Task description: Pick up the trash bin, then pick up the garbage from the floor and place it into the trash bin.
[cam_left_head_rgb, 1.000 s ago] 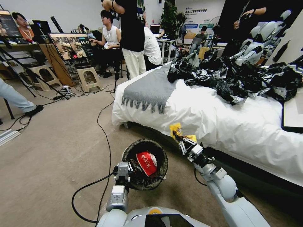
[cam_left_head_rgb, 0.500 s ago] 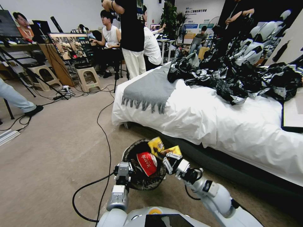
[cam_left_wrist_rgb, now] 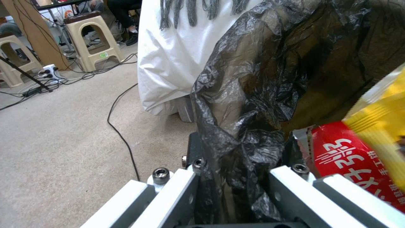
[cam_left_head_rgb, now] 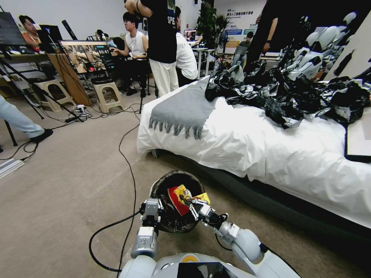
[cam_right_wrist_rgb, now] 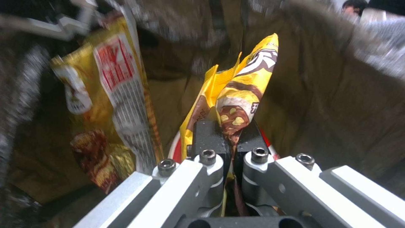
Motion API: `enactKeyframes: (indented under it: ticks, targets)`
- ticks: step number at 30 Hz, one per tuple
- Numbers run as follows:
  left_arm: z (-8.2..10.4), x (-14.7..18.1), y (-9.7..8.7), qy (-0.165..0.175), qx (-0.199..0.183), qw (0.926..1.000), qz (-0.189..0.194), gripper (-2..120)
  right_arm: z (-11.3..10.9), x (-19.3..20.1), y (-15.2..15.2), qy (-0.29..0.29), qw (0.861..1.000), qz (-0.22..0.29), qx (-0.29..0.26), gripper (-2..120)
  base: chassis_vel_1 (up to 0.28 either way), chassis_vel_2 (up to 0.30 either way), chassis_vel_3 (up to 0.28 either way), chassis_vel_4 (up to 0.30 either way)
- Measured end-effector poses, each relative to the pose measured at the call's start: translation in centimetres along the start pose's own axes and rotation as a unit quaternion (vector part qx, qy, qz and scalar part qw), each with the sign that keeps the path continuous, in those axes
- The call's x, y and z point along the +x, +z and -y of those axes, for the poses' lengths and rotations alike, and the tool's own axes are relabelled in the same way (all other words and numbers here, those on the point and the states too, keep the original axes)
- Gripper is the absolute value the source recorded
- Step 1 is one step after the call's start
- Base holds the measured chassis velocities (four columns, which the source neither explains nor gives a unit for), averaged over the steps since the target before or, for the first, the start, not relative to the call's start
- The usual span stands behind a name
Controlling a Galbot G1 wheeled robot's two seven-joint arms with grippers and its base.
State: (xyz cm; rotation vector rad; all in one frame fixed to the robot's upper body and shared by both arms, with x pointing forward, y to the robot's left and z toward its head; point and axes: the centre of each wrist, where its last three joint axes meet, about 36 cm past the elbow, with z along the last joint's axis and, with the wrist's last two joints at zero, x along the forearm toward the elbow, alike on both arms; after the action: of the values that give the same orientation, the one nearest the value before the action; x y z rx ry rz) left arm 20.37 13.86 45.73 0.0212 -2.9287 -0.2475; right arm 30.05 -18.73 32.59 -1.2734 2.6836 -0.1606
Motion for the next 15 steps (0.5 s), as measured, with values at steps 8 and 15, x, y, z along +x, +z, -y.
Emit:
enactKeyframes:
  ticks: [8, 15]
  targets:
    - [0.1, 0.1, -0.06, 0.001, 0.002, 1.0, -0.001, 0, 0.15, -0.39, 0.89, 0.006, 1.0, -0.012, 0.0, 21, 0.0, 0.0, 0.0, 0.0]
    - [0.22, 0.19, -0.09, 0.002, 0.003, 1.0, -0.002, 0, -0.01, -0.75, 0.9, 0.006, 1.0, -0.009, 0.002, 47, 0.0, 0.0, 0.0, 0.0]
